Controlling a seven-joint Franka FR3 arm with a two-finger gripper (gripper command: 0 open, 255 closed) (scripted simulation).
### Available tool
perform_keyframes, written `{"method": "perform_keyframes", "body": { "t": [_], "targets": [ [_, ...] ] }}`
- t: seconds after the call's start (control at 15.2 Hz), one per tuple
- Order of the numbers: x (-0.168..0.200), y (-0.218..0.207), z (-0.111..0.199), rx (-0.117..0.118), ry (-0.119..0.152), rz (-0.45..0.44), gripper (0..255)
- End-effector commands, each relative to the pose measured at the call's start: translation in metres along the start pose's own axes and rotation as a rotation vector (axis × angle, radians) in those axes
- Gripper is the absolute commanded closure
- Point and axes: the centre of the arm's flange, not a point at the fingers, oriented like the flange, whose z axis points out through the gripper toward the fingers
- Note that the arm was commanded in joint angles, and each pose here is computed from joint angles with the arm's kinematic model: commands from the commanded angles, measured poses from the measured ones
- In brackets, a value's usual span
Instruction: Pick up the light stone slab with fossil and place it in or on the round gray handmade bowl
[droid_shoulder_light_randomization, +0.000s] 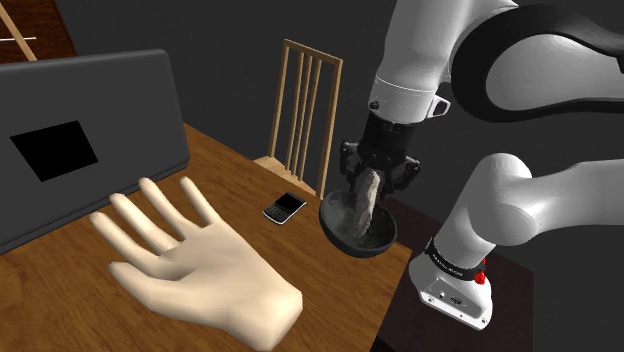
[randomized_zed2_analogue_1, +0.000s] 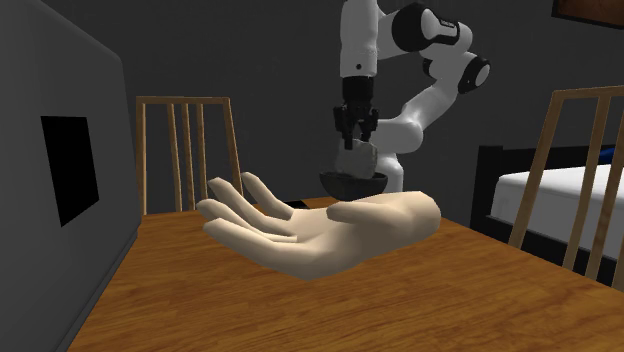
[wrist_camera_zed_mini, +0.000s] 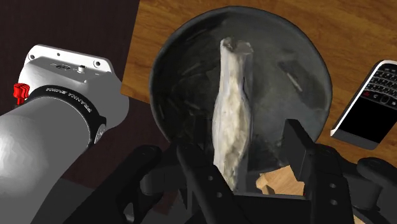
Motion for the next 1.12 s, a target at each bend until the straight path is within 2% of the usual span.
{"method": "perform_keyframes", "body": {
  "t": [0.0,0.26,0.53,1.06],
  "targets": [
    [0.0,0.0,0.0,0.0,0.0,0.0,0],
    [0.0,0.0,0.0,0.0,0.0,0.0,0],
    [0.0,0.0,-0.05,0.0,0.0,0.0,0],
    [0.0,0.0,-0.05,0.0,0.0,0.0,0]
  ]
}}
